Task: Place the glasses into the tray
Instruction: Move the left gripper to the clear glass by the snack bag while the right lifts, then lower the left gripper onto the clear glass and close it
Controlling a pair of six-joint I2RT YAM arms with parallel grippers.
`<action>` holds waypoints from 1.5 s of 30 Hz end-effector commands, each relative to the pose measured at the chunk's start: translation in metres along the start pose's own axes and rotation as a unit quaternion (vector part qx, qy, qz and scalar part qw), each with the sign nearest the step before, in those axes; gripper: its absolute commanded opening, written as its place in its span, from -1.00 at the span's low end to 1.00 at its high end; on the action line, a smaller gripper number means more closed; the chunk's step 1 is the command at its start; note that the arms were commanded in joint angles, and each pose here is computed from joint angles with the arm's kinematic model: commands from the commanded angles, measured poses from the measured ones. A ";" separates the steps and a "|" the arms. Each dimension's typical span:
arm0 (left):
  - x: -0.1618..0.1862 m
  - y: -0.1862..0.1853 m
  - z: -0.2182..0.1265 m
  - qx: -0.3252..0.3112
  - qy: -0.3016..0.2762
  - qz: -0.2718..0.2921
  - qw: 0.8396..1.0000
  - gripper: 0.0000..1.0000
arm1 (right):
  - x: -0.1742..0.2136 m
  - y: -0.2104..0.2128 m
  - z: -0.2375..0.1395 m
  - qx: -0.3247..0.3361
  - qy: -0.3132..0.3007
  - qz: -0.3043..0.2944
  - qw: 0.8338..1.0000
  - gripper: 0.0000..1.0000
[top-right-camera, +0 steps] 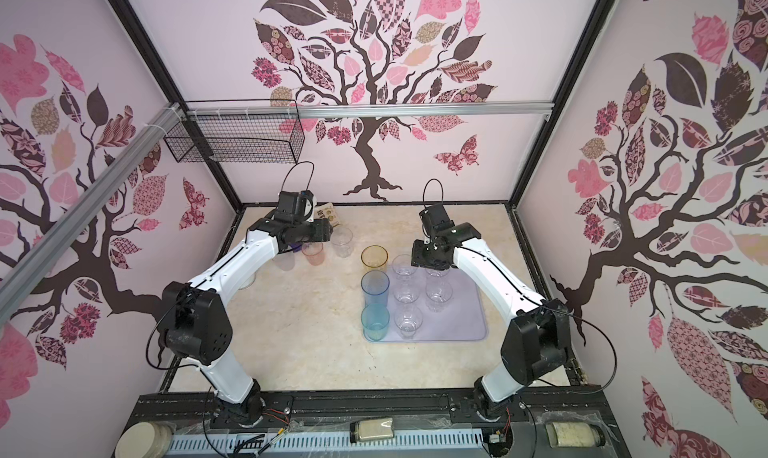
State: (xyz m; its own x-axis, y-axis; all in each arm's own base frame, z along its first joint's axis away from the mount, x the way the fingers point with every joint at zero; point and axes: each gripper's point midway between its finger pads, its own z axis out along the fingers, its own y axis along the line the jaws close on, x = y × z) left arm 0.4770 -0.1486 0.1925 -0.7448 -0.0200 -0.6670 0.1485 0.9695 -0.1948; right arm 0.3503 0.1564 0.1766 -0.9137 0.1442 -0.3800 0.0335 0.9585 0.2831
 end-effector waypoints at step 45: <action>-0.032 0.022 0.051 -0.065 0.008 0.029 0.997 -1.00 | -0.007 0.000 -0.015 0.004 -0.030 -0.016 0.999 0.03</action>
State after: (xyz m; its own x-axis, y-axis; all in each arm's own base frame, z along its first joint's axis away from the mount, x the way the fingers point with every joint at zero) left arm 0.5387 -0.1396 0.1158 -0.8192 0.0918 -0.5662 0.1338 0.9905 -0.0330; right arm 0.3523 0.1570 0.1774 -0.9090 0.1221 -0.3985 0.0074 0.9606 0.2777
